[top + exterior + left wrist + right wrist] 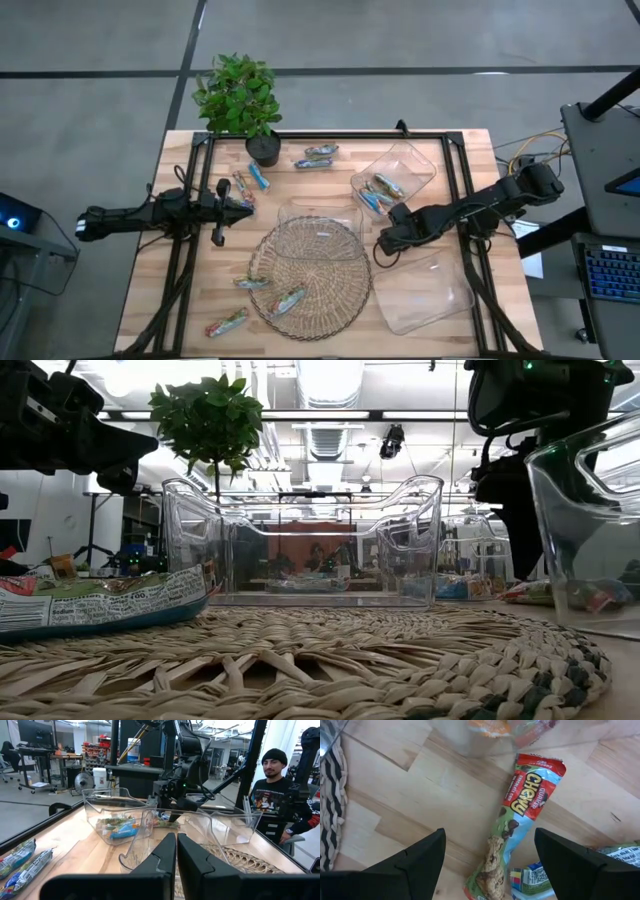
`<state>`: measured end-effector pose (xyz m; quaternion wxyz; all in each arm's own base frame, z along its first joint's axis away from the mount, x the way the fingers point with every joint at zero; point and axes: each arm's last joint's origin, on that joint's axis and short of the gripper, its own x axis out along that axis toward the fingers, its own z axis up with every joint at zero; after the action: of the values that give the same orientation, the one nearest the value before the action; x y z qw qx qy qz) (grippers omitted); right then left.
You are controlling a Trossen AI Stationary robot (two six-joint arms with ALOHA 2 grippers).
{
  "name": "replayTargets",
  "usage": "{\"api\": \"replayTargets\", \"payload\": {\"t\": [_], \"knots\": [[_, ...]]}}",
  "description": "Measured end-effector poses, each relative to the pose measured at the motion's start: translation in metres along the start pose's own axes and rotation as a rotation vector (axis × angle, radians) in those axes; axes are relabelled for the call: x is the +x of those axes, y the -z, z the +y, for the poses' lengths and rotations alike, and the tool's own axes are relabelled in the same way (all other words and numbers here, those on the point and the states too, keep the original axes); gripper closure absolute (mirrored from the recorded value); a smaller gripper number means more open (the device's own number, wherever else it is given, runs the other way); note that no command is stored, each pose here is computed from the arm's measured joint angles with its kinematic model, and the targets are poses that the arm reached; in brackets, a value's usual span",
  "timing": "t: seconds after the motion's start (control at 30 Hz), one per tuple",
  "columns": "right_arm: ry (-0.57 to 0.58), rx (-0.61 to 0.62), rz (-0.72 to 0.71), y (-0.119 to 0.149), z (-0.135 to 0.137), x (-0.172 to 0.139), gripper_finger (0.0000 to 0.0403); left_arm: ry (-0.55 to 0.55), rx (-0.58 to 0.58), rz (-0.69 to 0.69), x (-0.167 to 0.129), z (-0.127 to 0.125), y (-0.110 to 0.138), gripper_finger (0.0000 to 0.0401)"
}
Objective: Pick and place Granola Bars by type
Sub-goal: Put the red granola bar into the bottom transparent bin
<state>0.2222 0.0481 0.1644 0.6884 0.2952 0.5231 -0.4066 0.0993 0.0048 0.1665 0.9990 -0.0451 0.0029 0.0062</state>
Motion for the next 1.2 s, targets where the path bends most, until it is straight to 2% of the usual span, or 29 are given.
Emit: {"api": "replayTargets", "payload": {"t": [0.5, 0.77, 1.2], "knots": [[0.003, 0.002, -0.003, 0.0, 0.0, 0.0, 0.011, 0.0, 0.0, 0.0, 0.0, 0.0, 0.0, 0.0401], [0.01, 0.061, -0.005, 0.001, -0.001, 0.001, 0.011, -0.001, 0.0, 0.0, 0.0, 0.0, 0.0, 0.0401], [0.069, 0.072, 0.011, 0.004, 0.001, 0.018, 0.011, 0.0, 0.0, -0.001, 0.0, 0.0, 0.0, 0.0401]]}}
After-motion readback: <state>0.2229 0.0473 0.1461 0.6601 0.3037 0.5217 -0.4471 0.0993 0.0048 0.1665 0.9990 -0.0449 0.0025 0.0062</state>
